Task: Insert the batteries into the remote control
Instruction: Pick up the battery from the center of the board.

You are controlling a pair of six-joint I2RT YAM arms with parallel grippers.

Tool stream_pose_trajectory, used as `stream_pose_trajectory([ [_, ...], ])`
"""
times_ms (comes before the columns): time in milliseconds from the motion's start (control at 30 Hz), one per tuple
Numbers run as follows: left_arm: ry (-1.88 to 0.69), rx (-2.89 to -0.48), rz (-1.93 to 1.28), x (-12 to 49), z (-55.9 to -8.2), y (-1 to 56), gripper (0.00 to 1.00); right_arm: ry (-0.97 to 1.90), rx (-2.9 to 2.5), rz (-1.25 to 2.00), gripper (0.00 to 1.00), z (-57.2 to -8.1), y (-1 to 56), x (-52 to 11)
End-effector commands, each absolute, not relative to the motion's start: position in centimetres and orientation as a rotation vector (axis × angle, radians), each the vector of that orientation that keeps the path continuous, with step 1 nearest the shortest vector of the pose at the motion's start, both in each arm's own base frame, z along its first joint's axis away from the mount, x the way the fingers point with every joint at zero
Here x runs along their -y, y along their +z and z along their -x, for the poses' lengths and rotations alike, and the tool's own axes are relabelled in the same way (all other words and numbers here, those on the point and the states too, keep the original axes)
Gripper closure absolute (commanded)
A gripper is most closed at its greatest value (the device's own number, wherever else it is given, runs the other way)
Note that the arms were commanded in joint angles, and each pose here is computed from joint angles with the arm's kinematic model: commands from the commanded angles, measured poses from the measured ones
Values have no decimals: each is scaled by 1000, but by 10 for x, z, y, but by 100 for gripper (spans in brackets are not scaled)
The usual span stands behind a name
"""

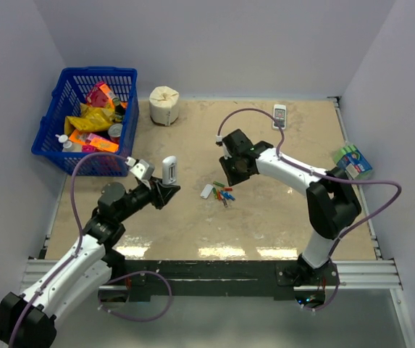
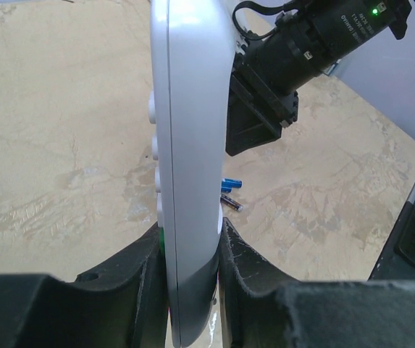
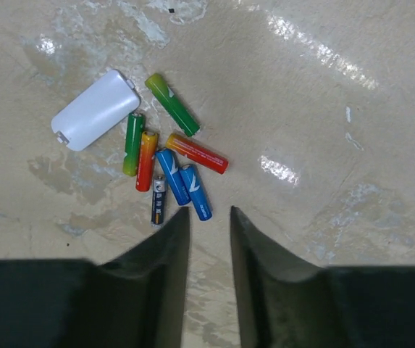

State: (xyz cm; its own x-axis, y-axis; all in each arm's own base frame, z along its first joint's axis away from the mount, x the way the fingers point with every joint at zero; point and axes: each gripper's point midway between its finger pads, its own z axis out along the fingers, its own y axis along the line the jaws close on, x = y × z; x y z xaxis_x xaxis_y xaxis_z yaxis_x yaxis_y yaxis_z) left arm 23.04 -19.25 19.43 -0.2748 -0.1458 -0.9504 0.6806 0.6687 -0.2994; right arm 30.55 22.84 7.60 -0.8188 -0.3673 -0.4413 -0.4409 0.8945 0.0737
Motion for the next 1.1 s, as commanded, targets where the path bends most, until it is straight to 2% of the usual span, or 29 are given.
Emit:
stream_pose_trajectory([
  [0,-796,-1582,-441,189,-242,223,100,243,-2629,606,79,-316,84,-235],
  [33,-793,-1581,-437,189,-243,224,100,242,-2631,604,86,-317,83,-235],
  [433,-787,-1606,-438,189,-246,218,100,188,-2712,709,87,-306,52,-249],
  [800,-791,-1609,-443,190,-245,217,100,156,-2688,718,83,-307,65,-252],
  [1067,-794,-1608,-445,190,-245,216,100,79,-2645,865,77,-322,67,-251],
])
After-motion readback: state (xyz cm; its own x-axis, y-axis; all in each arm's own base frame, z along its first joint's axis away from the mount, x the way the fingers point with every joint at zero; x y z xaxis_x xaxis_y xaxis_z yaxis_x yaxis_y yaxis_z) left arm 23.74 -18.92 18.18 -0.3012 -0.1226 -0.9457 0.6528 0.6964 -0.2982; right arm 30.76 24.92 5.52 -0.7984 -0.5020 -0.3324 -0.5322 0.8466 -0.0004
